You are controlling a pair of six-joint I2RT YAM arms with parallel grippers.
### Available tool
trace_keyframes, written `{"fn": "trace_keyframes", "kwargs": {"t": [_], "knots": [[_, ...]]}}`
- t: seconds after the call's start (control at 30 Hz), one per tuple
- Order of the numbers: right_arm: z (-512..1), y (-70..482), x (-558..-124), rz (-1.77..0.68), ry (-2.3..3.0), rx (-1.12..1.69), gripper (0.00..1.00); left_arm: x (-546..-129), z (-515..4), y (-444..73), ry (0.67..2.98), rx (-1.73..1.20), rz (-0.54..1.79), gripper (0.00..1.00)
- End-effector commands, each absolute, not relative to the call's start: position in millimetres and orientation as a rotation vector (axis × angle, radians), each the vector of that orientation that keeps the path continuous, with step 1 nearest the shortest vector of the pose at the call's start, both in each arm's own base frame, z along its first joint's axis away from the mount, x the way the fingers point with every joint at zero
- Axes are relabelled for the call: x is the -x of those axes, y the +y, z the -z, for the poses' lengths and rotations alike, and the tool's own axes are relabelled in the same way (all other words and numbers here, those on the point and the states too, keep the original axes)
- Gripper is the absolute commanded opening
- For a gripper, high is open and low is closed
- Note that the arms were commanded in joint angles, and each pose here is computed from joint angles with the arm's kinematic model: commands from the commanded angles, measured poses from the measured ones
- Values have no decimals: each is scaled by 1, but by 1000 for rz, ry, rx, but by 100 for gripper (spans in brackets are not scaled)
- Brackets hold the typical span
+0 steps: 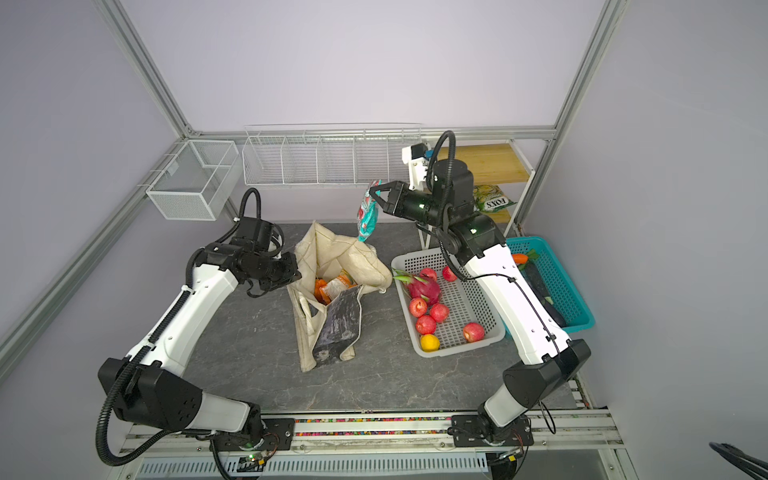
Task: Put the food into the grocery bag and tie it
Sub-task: 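Carry the teal snack bag over the tote bag with the right gripper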
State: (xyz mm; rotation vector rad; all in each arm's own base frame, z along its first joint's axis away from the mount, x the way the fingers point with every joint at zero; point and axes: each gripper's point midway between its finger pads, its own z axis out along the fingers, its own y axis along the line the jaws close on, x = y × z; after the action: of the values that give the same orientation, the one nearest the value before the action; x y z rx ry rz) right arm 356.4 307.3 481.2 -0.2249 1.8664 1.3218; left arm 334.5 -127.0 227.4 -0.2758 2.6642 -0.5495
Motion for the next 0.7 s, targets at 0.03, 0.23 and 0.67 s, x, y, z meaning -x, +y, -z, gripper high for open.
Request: {"fn": "trace_keyframes", "kwargs": {"t": [0.03,0.23,0.67], "knots": [[-471,335,-344,-1368,1870,303,7,-330,-236,-125,2668,246,543,0],[-435,372,-327,-1420,1967,384,7,-326,-238,-117,2690,210,466,0],[-387,429,-301,-1443,2097,579,7,-326,-246,-107,2666,215,420,0]]}}
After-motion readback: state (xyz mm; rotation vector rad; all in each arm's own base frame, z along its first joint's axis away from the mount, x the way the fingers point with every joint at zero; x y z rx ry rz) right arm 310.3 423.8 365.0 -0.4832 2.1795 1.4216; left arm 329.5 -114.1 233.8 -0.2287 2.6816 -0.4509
